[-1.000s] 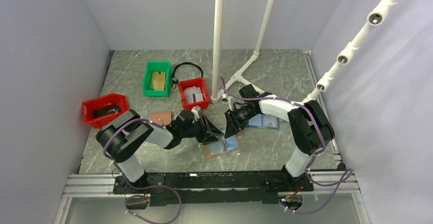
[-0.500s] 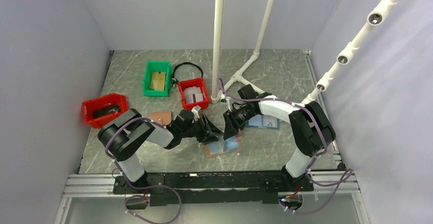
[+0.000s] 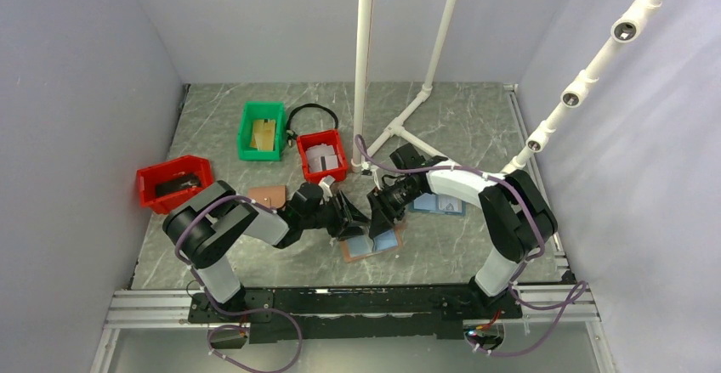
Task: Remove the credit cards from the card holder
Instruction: Remove the credit card from the card holder.
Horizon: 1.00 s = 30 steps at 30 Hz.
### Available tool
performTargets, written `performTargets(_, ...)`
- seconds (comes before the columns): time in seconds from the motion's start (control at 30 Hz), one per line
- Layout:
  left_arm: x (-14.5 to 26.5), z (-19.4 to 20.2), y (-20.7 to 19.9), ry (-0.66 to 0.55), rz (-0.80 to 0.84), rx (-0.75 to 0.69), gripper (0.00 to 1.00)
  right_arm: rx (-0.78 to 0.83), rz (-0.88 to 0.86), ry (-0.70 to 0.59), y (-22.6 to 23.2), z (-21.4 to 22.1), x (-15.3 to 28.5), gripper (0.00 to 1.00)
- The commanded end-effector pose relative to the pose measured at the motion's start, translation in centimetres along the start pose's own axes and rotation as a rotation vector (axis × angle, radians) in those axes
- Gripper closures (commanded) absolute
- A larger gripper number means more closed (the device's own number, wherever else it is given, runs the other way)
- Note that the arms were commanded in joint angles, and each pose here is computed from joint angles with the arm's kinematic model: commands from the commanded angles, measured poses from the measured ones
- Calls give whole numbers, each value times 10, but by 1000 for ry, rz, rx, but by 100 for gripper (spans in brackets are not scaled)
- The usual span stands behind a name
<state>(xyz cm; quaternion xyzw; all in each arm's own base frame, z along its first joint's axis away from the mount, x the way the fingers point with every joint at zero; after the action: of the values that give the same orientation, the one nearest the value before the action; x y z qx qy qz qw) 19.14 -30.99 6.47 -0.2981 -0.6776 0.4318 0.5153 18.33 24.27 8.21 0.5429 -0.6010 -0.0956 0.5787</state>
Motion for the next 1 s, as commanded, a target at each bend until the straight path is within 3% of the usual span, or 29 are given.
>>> performTargets(0.0,0,-1,-2,-4,22,-9,47,29,56,-21,-6,-12,4,51)
performTargets(0.4,3,-1,-2,-11,32,-9,42,10,137,-7,-21,-9,2,63)
performTargets(0.97,10,-2,-2,-25,53,-9,42,31,124,30,-15,-7,-8,59)
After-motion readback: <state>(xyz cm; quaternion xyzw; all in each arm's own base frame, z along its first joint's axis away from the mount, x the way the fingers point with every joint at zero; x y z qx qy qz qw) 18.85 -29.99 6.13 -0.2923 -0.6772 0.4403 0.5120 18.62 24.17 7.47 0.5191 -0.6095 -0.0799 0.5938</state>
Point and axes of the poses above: each gripper's point midway between its finger pads, its own x axis back along the fingers, its own y axis along the line the jaws close on, z = x × y, the point moved 3 cm from there along x, back along the fingers, and after that the axes turned 9 degrees about -x, right-handed, at the moved point
